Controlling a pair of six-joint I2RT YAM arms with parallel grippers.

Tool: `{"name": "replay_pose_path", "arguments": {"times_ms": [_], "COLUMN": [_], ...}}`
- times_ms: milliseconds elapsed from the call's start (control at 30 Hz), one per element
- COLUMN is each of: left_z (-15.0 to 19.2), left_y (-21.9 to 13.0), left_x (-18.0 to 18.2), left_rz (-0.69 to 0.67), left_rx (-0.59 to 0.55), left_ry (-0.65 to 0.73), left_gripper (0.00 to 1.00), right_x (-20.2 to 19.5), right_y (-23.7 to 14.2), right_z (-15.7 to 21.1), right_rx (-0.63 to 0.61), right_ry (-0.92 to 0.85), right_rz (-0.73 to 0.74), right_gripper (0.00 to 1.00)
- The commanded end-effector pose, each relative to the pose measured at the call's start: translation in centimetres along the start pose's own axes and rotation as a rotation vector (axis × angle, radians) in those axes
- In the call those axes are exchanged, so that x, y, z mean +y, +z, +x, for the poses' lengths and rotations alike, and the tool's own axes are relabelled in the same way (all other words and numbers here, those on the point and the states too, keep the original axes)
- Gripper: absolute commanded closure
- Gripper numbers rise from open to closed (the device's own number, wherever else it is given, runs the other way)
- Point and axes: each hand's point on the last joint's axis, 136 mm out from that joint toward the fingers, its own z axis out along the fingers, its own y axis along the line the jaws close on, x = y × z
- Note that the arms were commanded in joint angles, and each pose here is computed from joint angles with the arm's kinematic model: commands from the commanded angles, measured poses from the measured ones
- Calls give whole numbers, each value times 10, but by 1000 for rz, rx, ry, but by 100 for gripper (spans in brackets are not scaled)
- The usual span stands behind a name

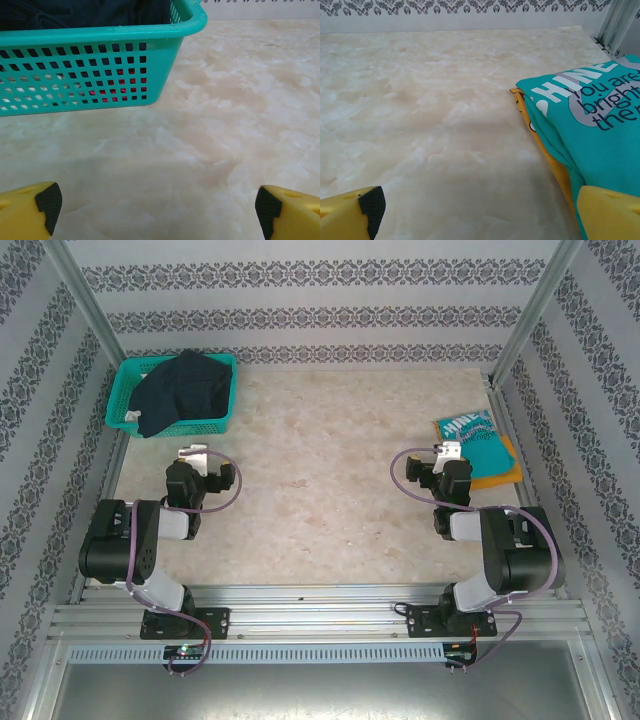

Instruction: Fold and stack the t-shirts

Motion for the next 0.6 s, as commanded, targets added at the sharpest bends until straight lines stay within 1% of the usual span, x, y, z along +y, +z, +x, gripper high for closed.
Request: {"name": "replay_pose_path", "arguments": {"times_ms": [0,400,467,567], "left_z": [1,2,1,1], "left_y": [-2,-2,-2,-2], "left_x": [1,1,5,6], "left_rz": [4,2,-24,-26], "left_rx": [2,4,2,1], "left_ry": [-9,-9,-16,-15], "left_gripper": [0,0,0,0], "right_x": [3,3,4,3], "right_y": [1,0,1,1], "right_z": [-9,-10,-10,-10], "right_rx": [-29,-30,-29,-29], "right_ry": [-18,-19,-17,-15], "right_rz": [-3,-3,-5,-4], "right_gripper": [2,2,2,2]}}
